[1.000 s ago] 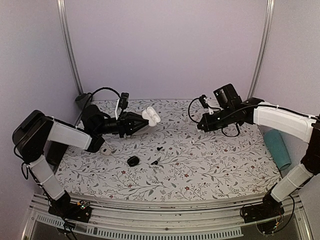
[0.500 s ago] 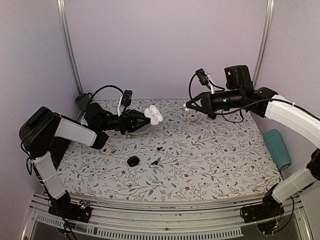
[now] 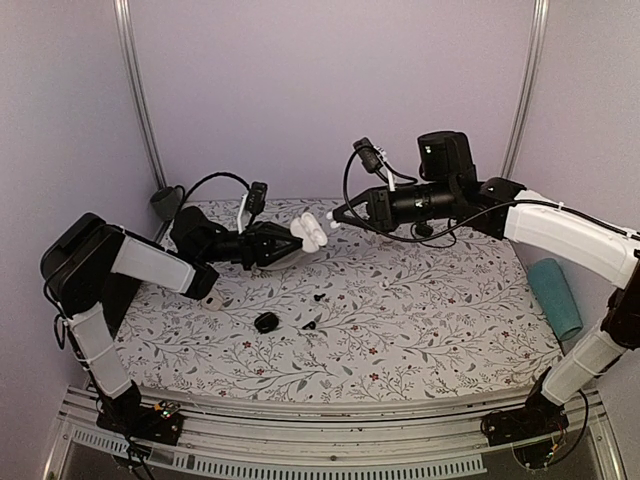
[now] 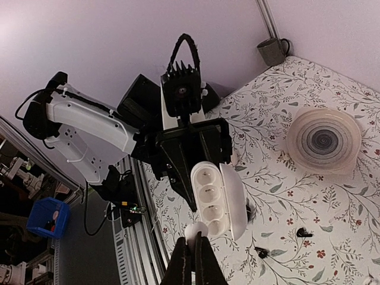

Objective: Insert the wireless bluetooth earbuds into the charging case
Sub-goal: Insert the left earbud into the left side groove of the charging case.

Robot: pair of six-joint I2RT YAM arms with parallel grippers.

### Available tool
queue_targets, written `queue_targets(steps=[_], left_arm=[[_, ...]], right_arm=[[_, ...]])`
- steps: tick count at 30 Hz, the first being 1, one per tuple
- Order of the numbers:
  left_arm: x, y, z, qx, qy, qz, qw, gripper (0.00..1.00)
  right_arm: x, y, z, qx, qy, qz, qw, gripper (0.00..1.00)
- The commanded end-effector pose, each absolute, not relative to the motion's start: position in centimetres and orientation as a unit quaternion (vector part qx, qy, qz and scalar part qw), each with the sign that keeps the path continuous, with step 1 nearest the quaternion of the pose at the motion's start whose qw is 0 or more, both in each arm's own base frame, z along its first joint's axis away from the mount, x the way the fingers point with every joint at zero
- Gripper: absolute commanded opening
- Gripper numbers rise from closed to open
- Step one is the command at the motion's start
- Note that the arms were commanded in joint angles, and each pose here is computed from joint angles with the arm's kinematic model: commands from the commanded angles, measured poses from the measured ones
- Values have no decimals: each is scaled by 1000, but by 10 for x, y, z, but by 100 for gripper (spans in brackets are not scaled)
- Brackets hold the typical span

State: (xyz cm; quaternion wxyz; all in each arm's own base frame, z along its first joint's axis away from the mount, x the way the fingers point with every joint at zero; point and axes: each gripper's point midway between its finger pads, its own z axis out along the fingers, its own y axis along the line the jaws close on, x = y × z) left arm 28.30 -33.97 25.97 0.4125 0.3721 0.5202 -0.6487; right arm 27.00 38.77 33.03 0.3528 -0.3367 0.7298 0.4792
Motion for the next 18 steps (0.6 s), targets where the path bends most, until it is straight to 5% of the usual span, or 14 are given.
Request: queue_targets(steps=[1,18], left_arm=[[274,-342,275,384,503,-653,415,0],[254,-348,287,404,489,-661,401,0]], right_arm=[[267,409,346,-357,703,489,373,3],[268,436,322,-385,715,451,370,2]])
